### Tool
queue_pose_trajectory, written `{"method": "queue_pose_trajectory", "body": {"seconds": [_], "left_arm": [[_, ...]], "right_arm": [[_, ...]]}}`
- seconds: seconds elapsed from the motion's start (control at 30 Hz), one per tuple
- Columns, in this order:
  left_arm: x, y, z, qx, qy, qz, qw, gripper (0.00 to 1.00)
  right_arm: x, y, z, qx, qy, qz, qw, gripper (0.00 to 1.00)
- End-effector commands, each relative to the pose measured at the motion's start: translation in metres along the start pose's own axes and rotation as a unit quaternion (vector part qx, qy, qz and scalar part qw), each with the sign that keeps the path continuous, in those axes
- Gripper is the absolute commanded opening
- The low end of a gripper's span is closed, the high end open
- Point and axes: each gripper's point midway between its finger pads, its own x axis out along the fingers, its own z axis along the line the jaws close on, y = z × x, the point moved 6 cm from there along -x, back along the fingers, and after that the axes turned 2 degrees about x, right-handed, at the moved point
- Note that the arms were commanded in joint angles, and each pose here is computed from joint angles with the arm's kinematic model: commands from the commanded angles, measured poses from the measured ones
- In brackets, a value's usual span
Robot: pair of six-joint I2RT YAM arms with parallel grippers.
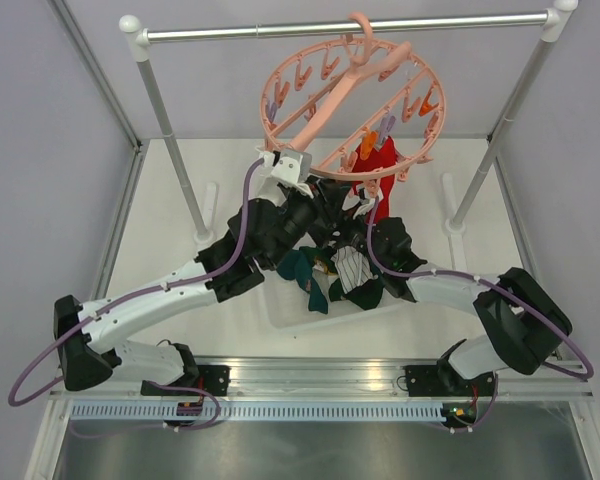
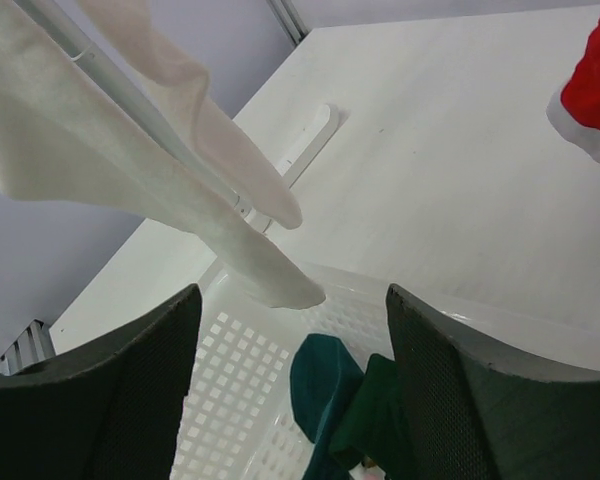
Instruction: Remove the socks clipped to the hanger
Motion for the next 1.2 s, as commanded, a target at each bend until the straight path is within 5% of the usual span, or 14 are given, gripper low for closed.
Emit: {"method": "queue_pose_trajectory", "body": {"seconds": [0.0, 0.6, 0.97, 1.17], "left_arm": [[0.004, -0.019, -0.013, -0.03, 0.022, -0.016, 0.999, 0.02], [0.011, -0.015, -0.019, -0.037, 0.03, -0.004, 0.999, 0.02], [0.017, -0.009, -0.023, -0.041, 0.036, 0.004, 0.999, 0.02], [0.019, -0.007, -0.024, -0.042, 0.036, 0.005, 0.998, 0.02]], "right_arm": [[0.014, -0.026, 0.019, 0.0, -0.042, -0.055, 0.998, 0.78], [0.022, -0.022, 0.027, 0.035, -0.076, -0.065, 0.994, 0.75], [0.021, -0.013, 0.033, 0.061, -0.097, -0.063, 0.991, 0.48], [0.016, -0.014, 0.033, 0.066, -0.093, -0.066, 0.991, 0.22]]}}
